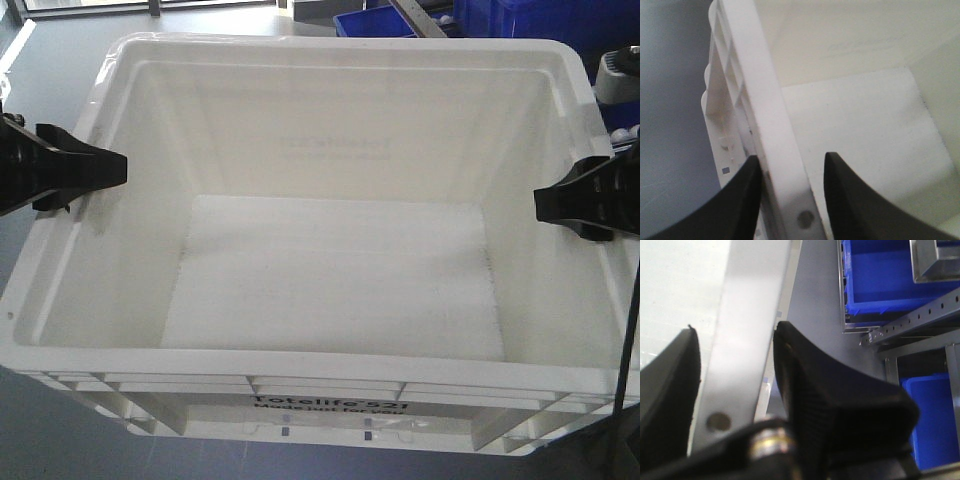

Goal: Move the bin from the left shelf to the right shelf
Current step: 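Hold the crate with both grippers while the base turns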

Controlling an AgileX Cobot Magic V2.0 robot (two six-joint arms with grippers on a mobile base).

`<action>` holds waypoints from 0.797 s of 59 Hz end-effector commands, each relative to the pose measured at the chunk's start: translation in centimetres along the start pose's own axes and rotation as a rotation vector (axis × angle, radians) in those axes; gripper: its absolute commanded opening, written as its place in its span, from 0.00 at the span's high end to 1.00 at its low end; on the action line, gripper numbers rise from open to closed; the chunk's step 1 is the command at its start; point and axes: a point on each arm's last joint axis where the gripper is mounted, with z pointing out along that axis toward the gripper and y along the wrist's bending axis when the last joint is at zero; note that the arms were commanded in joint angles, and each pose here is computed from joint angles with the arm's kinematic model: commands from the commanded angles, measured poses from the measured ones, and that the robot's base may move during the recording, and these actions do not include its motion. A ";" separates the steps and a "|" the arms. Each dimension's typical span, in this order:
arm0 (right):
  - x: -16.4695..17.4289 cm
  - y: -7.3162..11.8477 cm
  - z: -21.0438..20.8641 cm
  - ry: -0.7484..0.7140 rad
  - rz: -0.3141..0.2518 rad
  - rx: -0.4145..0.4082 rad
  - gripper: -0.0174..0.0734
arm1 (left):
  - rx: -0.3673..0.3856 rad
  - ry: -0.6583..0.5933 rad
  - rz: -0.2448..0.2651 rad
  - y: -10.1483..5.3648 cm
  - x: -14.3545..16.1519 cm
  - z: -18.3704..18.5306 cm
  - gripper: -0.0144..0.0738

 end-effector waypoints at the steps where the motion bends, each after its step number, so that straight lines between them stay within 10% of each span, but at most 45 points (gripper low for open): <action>1: -2.1 0.3 -1.9 -0.196 0.015 -0.021 0.81 | 0.097 -0.116 0.008 -2.0 -1.4 -1.9 0.84; 47: -2.1 0.3 -1.9 -0.196 0.015 -0.021 0.81 | 0.097 -0.116 0.008 -2.0 -1.4 -1.9 0.84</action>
